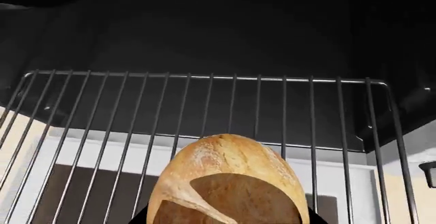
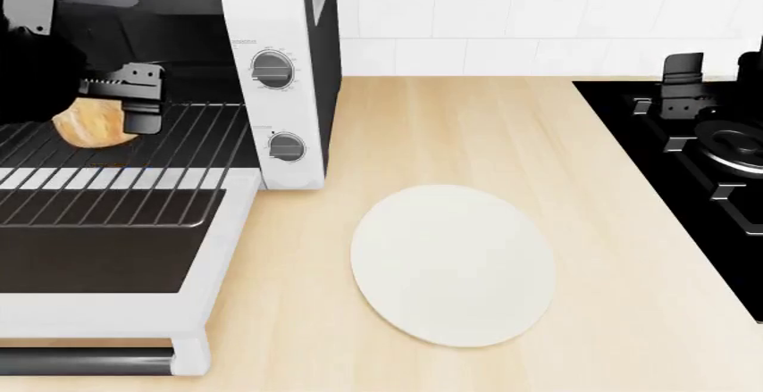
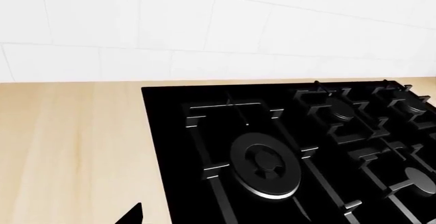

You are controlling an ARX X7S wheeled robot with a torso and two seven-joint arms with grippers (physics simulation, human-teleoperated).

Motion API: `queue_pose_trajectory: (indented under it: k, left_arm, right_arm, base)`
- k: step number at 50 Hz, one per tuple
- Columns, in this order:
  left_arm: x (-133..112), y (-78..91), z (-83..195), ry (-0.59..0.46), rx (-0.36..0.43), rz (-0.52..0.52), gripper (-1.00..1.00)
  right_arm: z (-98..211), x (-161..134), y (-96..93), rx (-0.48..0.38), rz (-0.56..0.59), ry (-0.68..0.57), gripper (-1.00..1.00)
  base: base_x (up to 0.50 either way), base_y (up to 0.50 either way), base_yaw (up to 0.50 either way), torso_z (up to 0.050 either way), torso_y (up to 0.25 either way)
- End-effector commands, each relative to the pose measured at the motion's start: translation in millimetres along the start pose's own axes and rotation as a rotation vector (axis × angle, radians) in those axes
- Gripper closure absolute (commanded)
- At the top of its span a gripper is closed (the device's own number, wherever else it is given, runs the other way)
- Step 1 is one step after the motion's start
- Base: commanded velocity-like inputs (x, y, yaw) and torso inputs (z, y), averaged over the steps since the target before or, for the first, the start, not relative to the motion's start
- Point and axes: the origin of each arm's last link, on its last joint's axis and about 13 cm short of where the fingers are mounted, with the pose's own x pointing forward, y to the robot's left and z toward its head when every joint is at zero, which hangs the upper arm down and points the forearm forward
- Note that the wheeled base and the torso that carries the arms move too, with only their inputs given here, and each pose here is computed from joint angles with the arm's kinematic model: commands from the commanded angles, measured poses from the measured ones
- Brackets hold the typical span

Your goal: Pick the bread from the rack and place it on the plate on the counter.

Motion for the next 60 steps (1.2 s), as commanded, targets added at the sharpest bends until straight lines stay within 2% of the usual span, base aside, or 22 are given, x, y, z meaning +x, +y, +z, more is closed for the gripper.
queue_pose_trajectory:
  k: [1,8,20,21,22,24,36,47,56,60]
  left_arm:
    - [-52.1,11.0,6.4,-0.078,0.024,-0.015,1.0]
    - [-67.8,12.7,2.4,-0.09,0.034,-0.077,1.0]
    - [-82.0,0.4,-5.8,-0.094,0.132,-0.165,1.0]
    - [-83.0,-0.5,-6.0,-0.095,0.138,-0.176,1.0]
    - [-86.0,-2.5,-6.2,-0.094,0.139,-0.231,1.0]
    - [-89.1,-5.8,-8.0,-0.091,0.168,-0.244,1.0]
    - [-93.4,-18.4,-7.1,-0.107,0.218,-0.273,1.0]
    - [-94.3,-41.0,-1.6,-0.128,0.257,-0.346,1.0]
    - [-107.4,-60.2,8.1,-0.15,0.285,-0.389,1.0]
    - [-108.5,-79.3,10.7,-0.157,0.34,-0.409,1.0]
  right_arm:
    - [-0.4,0.5,0.6,0.001,0.001,0.001,-1.0]
    - [2.6,-1.9,0.4,0.0,0.004,-0.003,-1.0]
    - [3.2,-0.9,3.6,-0.004,0.009,-0.001,-1.0]
    - [3.1,-0.6,3.7,-0.004,0.009,-0.001,-1.0]
    - [2.6,-0.5,4.1,-0.005,0.01,0.0,-1.0]
    - [2.4,-0.2,4.2,-0.006,0.008,0.001,-1.0]
    - [0.1,2.3,6.6,-0.008,0.013,0.007,-1.0]
    - [-1.7,5.2,10.1,-0.015,0.017,0.015,-1.0]
    - [-1.9,6.3,10.4,-0.015,0.017,0.018,-1.0]
    - [-0.7,5.6,10.5,-0.013,0.022,0.016,-1.0]
  base:
    - [0.0,0.0,0.0,0.0,0.0]
    - [0.0,0.0,0.0,0.0,0.0]
    - [0.0,0.0,0.0,0.0,0.0]
    - [0.0,0.0,0.0,0.0,0.0]
    - [0.0,0.0,0.0,0.0,0.0]
    - [0.0,0.0,0.0,0.0,0.0]
    - [0.0,0.0,0.0,0.0,0.0]
    - [0.0,0.0,0.0,0.0,0.001]
    - [0.0,0.0,0.0,0.0,0.0]
    - [0.0,0.0,0.0,0.0,0.0]
